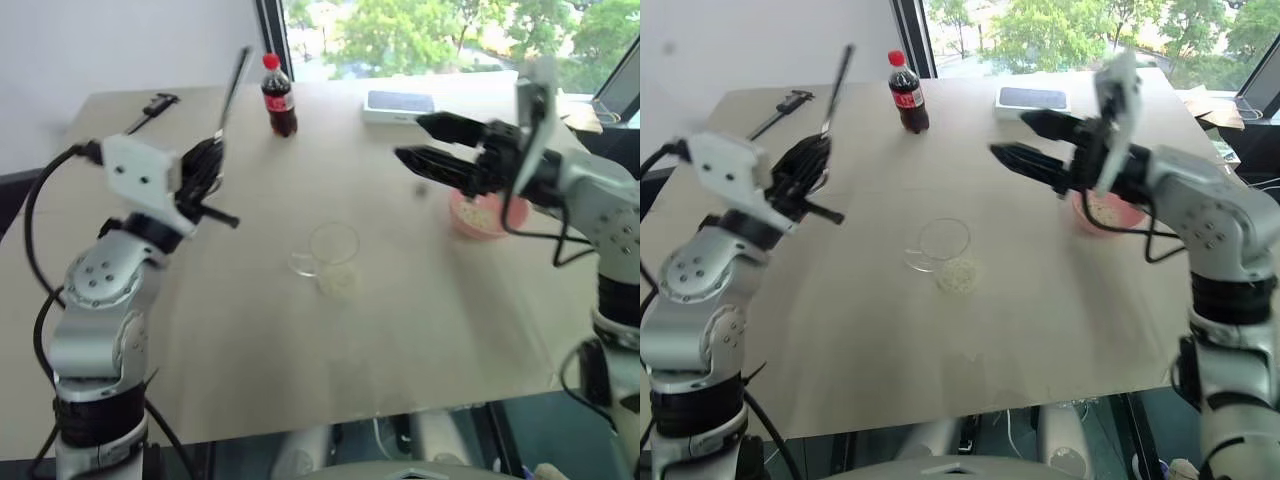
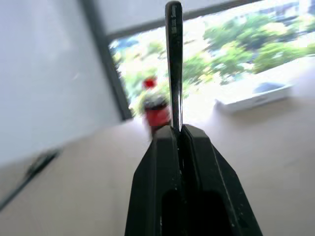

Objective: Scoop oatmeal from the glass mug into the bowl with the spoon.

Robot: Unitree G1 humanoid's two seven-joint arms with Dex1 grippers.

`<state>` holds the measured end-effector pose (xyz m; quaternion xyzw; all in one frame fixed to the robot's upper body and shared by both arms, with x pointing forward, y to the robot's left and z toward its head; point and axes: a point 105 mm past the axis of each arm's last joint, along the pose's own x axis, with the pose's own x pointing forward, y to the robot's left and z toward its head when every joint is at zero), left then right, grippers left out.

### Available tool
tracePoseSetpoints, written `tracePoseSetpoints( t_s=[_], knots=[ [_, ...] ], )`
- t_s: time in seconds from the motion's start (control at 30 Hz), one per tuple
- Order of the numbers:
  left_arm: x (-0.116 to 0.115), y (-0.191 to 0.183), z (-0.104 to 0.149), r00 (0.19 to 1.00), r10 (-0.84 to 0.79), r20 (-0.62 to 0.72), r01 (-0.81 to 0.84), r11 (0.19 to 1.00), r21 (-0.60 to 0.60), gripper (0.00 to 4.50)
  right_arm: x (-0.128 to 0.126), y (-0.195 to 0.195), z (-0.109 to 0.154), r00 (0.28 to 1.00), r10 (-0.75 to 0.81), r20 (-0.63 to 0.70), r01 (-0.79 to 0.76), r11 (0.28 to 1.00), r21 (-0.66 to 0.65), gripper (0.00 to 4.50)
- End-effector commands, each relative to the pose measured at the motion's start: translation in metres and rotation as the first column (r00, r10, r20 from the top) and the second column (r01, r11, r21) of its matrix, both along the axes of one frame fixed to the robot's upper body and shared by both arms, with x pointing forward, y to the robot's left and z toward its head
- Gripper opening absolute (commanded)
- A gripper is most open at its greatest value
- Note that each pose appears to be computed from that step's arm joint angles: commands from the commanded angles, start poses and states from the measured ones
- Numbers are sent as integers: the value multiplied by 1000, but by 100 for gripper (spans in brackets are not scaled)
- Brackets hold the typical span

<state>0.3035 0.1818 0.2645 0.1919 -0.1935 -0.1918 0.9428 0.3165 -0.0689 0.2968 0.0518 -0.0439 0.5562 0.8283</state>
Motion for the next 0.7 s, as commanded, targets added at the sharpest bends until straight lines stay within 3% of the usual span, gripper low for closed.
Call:
tracePoseSetpoints(
  t_s=[0.03,0.37,0.63,0.7],
  knots=[
    [-1,-17,14,995,-75,68,67,992,111,16,8,14,13,999,-5,-52,7,999,45,450],
    [-8,-52,15,968,-246,55,232,955,187,16,13,55,44,968,139,-209,-79,959,270,450],
    [-9,-55,2,963,-270,20,258,935,244,16,8,59,46,959,171,-227,-101,951,291,450],
    [-9,-53,1,963,-270,18,257,935,244,0,7,59,43,960,167,-226,-101,956,276,396]
  ],
)
